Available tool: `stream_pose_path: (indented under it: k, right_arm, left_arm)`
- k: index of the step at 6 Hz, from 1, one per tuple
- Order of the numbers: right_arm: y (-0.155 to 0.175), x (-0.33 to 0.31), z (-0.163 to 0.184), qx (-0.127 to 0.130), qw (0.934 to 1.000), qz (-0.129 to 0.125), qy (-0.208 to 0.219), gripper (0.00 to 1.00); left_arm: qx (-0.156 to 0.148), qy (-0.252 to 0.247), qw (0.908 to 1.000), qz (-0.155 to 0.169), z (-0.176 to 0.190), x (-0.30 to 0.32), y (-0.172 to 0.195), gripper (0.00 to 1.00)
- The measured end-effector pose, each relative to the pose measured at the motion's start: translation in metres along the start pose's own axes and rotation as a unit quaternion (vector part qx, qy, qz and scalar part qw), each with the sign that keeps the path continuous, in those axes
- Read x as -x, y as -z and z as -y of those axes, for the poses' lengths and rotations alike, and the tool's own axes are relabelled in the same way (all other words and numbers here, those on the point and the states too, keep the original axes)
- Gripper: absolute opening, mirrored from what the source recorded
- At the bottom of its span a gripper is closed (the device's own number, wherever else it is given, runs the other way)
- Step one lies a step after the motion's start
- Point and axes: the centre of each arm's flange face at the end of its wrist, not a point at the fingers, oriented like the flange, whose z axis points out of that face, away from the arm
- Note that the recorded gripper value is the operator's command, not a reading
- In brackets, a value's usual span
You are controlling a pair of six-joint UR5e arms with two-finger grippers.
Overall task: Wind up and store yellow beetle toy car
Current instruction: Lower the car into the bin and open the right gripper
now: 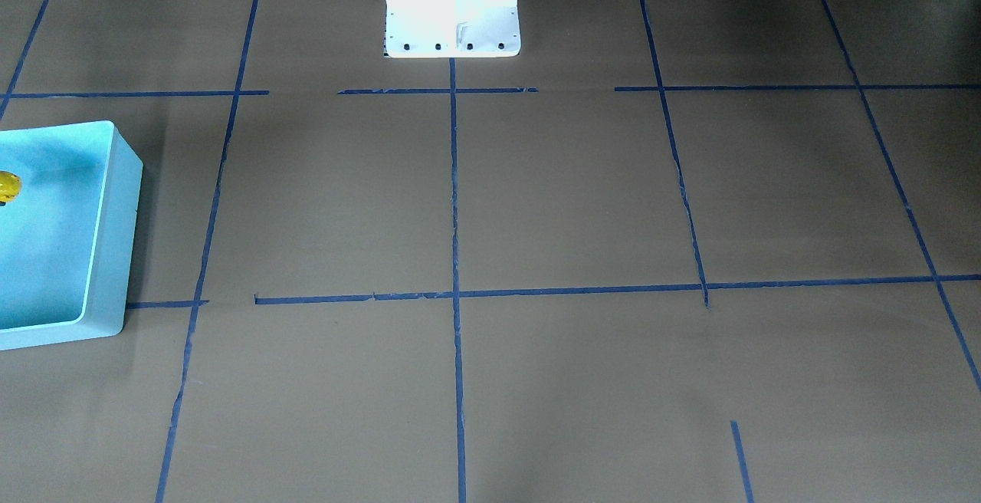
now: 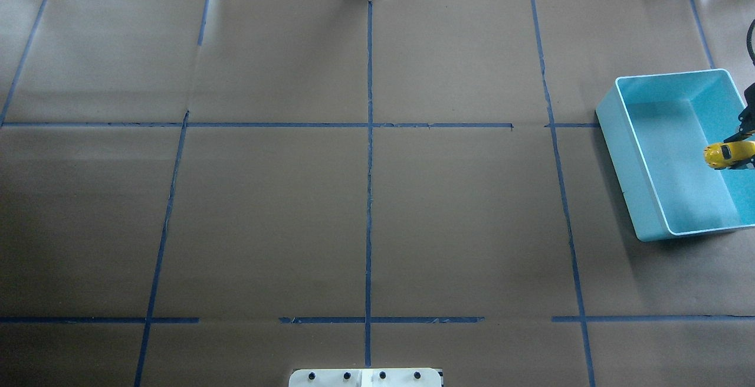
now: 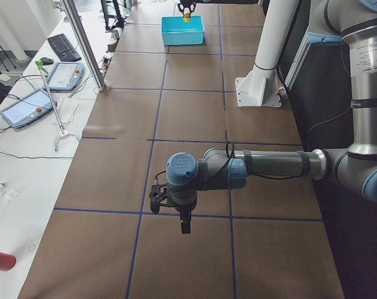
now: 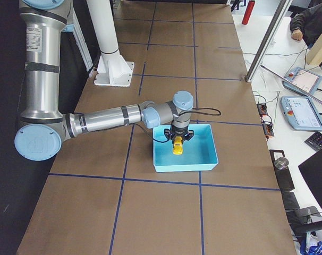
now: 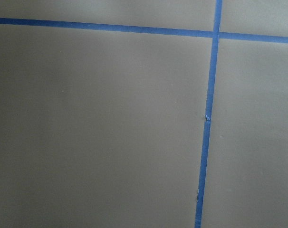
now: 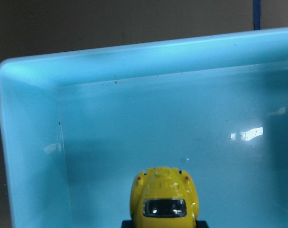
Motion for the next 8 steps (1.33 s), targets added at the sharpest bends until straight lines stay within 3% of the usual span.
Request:
stream_pose_path:
  k: [3,7,8]
  right_arm:
    - [-0.055,0.004,0.011,-0.01,0.9997,0.016,0.012,0.0]
    - [-0.076,-0.023,0.027,-0.01,0.9995,0.024,0.019,0.02]
    - [-0.077,-0.028,0.031,-0.011,0.9995,0.023,0.02,0.23]
  left_arm:
    - [-0.003,-0.002,1.0,-0.003,-0.001,-0.004,0.004,1.0]
    - [-0.004,-0.002,1.0,-0.004,-0.001,-0.007,0.007,1.0]
    - [-0.004,-0.001,1.0,-0.005,-0.002,-0.007,0.008,1.0]
